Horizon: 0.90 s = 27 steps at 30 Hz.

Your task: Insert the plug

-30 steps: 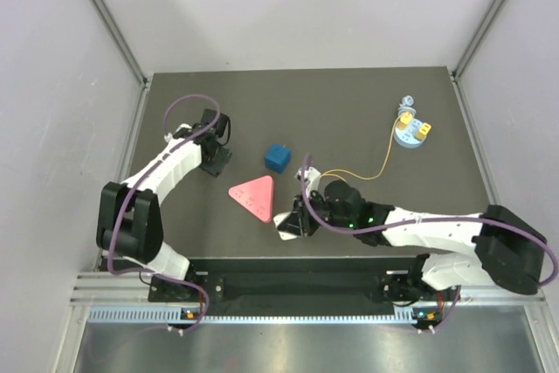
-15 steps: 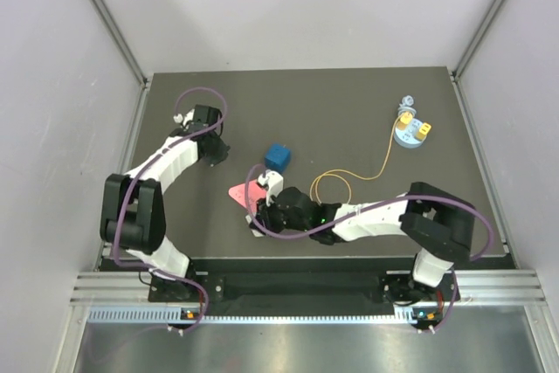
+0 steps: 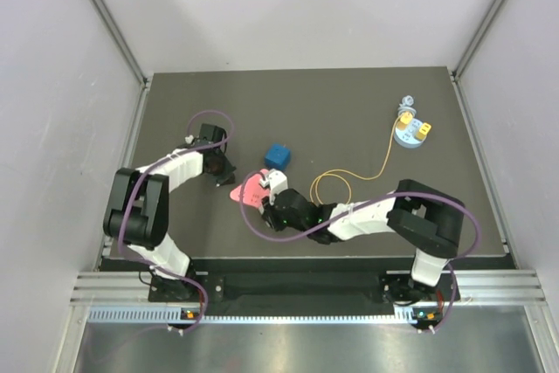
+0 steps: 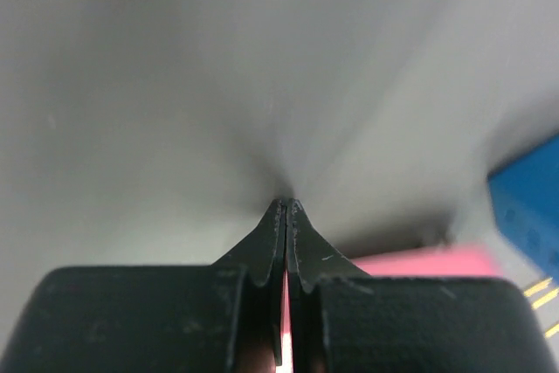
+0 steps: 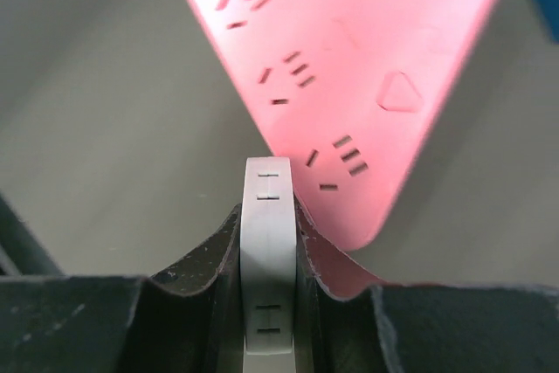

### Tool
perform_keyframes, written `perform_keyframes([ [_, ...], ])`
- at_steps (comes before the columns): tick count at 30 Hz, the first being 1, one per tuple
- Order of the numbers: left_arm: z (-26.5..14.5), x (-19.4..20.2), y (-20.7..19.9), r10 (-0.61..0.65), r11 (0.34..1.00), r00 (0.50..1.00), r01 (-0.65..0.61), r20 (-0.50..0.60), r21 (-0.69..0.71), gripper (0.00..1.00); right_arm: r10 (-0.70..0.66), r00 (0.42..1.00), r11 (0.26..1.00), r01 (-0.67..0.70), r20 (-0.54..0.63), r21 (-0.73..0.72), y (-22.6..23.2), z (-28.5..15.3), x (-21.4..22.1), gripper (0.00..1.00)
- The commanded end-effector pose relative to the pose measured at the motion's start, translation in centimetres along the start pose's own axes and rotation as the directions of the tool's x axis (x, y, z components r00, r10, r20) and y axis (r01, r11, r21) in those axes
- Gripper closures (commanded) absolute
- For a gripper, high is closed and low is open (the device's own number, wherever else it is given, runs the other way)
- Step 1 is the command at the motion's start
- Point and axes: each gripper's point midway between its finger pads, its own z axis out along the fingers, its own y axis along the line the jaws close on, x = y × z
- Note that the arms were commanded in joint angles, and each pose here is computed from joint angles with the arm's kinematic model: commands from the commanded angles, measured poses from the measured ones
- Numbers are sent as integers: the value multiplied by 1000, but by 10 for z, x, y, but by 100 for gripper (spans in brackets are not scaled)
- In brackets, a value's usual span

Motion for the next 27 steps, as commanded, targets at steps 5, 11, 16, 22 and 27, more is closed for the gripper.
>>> perform_keyframes([
  [5, -17, 62, 1, 0, 997, 998, 6, -70, 77, 100, 22, 999, 983, -30, 46, 183, -61, -35, -31, 100],
  [11, -44, 83, -25, 10, 983, 1000, -6, -20, 185, 100, 125, 991, 967, -134, 56, 216, -72, -69, -64, 100],
  [16, -54, 111, -43, 13, 972, 999, -1, -50, 235, 100, 263, 963, 893, -264, 54, 365, -79, -93, -106, 100],
  [22, -54, 133, -47, 45, 963, 995, -19, -92, 268, 100, 438, 895, 739, -408, 79, 536, -93, -115, -108, 100],
  [27, -84, 86, -53, 80, 964, 994, -97, 78, 248, 100, 564, 821, 643, -507, 93, 575, -90, -114, -106, 100],
])
